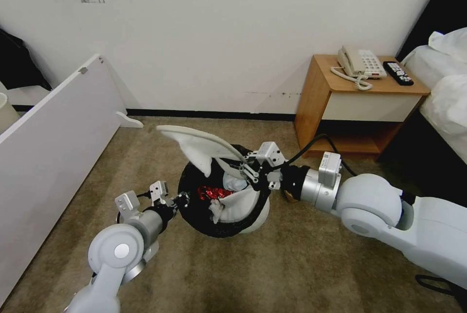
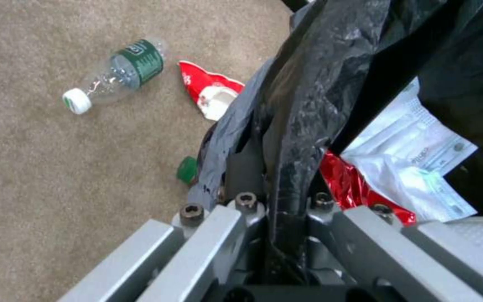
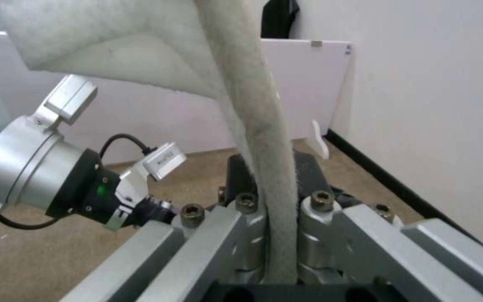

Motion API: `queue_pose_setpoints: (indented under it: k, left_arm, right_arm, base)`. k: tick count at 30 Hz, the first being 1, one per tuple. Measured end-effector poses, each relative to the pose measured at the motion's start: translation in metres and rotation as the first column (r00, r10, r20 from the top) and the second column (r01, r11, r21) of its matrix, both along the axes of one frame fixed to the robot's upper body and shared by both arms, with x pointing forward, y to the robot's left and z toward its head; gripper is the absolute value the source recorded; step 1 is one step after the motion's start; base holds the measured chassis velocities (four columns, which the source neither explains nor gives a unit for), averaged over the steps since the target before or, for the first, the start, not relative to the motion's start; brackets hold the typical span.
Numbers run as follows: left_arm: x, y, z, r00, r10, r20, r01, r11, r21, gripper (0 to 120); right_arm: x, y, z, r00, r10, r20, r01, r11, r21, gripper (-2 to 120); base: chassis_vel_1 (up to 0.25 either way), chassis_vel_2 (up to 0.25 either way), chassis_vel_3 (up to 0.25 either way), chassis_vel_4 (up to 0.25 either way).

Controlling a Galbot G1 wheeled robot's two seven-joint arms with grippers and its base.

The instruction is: Pick up the trash bin and place the garbage on the floor into it.

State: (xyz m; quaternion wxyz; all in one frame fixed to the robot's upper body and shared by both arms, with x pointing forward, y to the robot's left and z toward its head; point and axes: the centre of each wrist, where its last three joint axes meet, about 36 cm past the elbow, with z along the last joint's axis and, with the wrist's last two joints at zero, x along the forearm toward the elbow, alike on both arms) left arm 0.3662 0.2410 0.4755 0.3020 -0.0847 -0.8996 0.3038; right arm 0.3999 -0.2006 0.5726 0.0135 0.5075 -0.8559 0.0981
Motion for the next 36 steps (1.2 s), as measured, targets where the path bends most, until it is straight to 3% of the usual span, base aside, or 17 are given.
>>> queue_pose_setpoints:
  k: [36]
  left_arm:
    - [-0.009, 0.002, 0.013, 0.999, -0.020, 0.046, 0.019, 1.000, 0.020, 1]
  right_arm:
    - [0.028, 0.012, -0.041, 1.000, -0.004, -0.031, 0.002, 0.998, -0.070, 1]
  base:
    - [0.000, 0.000, 0.000, 0.000]
